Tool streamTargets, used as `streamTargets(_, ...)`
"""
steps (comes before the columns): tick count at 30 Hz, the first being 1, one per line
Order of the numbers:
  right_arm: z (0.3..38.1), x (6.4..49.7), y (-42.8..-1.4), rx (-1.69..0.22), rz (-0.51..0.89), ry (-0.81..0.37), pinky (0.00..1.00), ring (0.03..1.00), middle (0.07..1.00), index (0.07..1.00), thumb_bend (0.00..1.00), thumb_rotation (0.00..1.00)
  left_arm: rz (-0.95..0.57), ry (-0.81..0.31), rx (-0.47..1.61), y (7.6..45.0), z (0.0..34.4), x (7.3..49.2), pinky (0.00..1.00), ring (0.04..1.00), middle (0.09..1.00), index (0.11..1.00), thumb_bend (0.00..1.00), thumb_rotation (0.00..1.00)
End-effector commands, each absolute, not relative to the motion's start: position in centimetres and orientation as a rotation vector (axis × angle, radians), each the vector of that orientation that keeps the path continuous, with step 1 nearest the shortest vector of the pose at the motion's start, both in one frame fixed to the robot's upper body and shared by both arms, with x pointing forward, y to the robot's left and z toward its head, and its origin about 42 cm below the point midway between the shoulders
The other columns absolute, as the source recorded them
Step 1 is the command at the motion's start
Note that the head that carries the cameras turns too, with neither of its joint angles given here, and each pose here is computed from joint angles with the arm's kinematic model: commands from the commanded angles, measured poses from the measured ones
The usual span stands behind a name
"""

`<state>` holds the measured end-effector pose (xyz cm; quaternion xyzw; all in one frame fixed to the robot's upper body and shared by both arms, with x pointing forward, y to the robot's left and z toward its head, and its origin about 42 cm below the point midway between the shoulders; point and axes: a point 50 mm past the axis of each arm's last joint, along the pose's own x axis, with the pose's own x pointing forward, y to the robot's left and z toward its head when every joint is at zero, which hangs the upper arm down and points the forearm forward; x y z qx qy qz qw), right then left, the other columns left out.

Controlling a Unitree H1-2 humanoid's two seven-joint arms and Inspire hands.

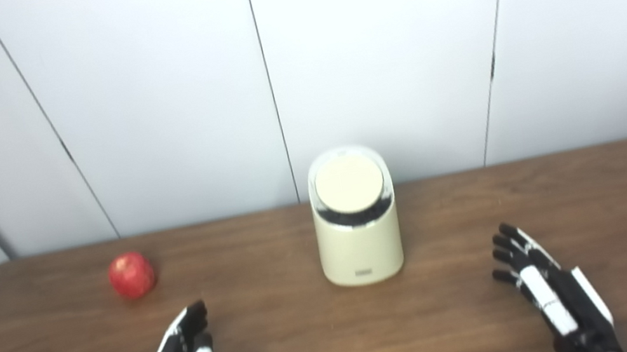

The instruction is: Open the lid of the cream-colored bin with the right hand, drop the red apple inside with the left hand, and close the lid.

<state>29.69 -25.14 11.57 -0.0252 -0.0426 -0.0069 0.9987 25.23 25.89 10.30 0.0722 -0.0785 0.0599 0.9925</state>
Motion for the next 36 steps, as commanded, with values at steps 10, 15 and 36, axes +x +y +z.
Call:
streamTargets(10, 16.5, 35.2, -22.3, -0.265, 0.018, -0.201, 0.86, 0.895, 0.887, 0.913, 0.80, 0.68, 0.125, -0.037, 0.149, 25.2, 6.5, 23.6, 0.84, 0.868, 0.871, 0.875, 0.33, 0.60)
streamTargets(15, 18.7, 37.1, -20.6, -0.396, 0.044, -0.229, 0.83, 0.900, 0.912, 0.942, 0.84, 0.71, 0.120, -0.040, 0.144, 25.2, 6.5, 23.4, 0.86, 0.876, 0.876, 0.880, 0.31, 0.58)
streamTargets(36, 28.9, 44.4, -17.2, -0.486, 0.044, -0.422, 0.82, 0.903, 0.912, 0.943, 0.89, 0.65, 0.104, -0.043, 0.135, 24.5, 6.5, 23.5, 0.83, 0.867, 0.871, 0.881, 0.32, 0.58)
